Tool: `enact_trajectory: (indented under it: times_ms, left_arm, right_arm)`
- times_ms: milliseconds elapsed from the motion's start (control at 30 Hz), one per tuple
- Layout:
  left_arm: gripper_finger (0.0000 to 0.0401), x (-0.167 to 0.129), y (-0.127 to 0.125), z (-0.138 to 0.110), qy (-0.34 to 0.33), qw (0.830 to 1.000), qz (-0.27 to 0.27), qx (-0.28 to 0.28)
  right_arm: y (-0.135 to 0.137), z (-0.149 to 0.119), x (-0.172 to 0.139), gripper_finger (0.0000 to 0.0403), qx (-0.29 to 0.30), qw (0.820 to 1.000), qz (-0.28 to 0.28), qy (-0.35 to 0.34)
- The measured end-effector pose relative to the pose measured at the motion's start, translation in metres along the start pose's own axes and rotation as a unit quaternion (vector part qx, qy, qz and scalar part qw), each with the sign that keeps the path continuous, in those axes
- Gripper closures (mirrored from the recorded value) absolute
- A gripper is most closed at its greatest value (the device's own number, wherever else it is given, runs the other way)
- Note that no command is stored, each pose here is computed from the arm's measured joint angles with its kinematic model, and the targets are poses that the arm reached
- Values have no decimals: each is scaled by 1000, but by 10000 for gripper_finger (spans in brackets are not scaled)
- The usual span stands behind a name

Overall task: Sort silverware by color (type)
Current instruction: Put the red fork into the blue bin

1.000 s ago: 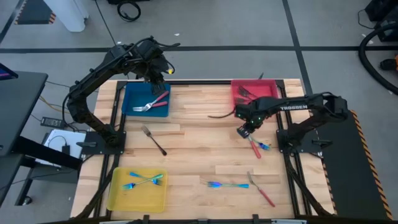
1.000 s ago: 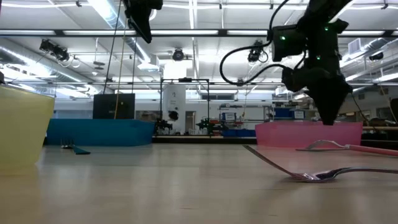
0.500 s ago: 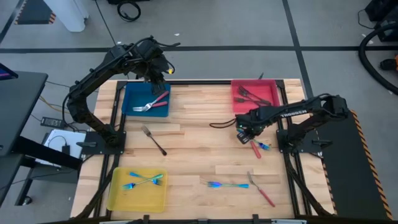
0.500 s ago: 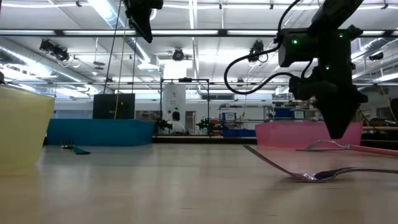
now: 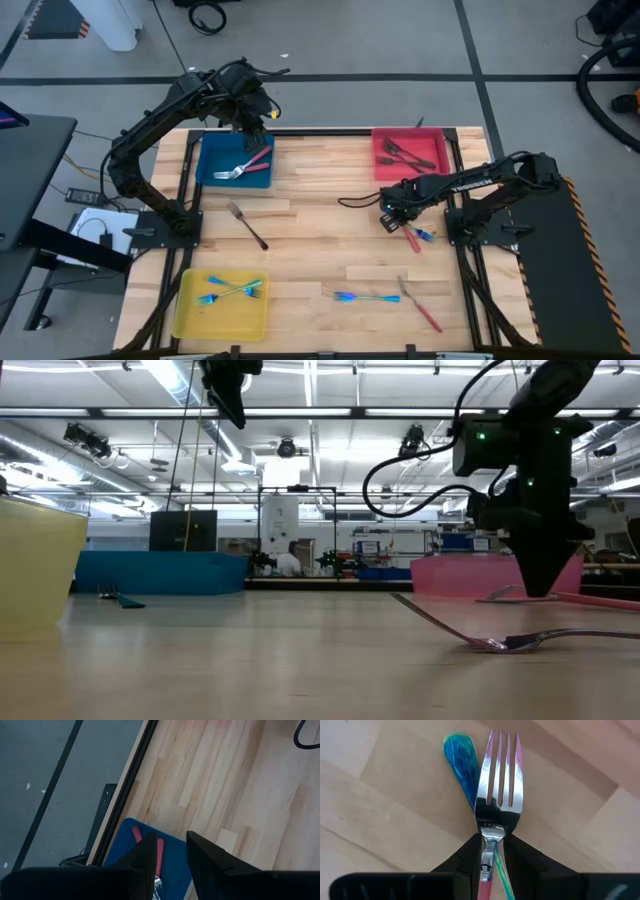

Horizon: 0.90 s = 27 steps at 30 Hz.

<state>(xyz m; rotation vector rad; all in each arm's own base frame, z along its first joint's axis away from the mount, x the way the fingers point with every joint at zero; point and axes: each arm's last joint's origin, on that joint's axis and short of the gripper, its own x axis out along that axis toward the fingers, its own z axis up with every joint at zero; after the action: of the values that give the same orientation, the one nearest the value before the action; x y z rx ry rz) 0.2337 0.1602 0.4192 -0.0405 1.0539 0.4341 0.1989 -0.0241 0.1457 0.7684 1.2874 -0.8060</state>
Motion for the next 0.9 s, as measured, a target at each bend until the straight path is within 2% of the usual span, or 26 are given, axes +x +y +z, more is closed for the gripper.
enact_trajectory:
  times_ms: [233, 433, 900]
  left_arm:
    - [296, 0, 0, 0, 0, 1000, 0, 0]
    - [296, 0, 0, 1, -3, 1000, 1, 0]
    - [296, 0, 0, 2, -9, 1000, 3, -1]
  right_arm:
    - [-3, -1, 9, 325, -6, 1000, 11, -19]
    - [-3, -1, 9, 378, -9, 1000, 12, -20]
    - [6, 7, -9, 394, -41, 998, 41, -39]
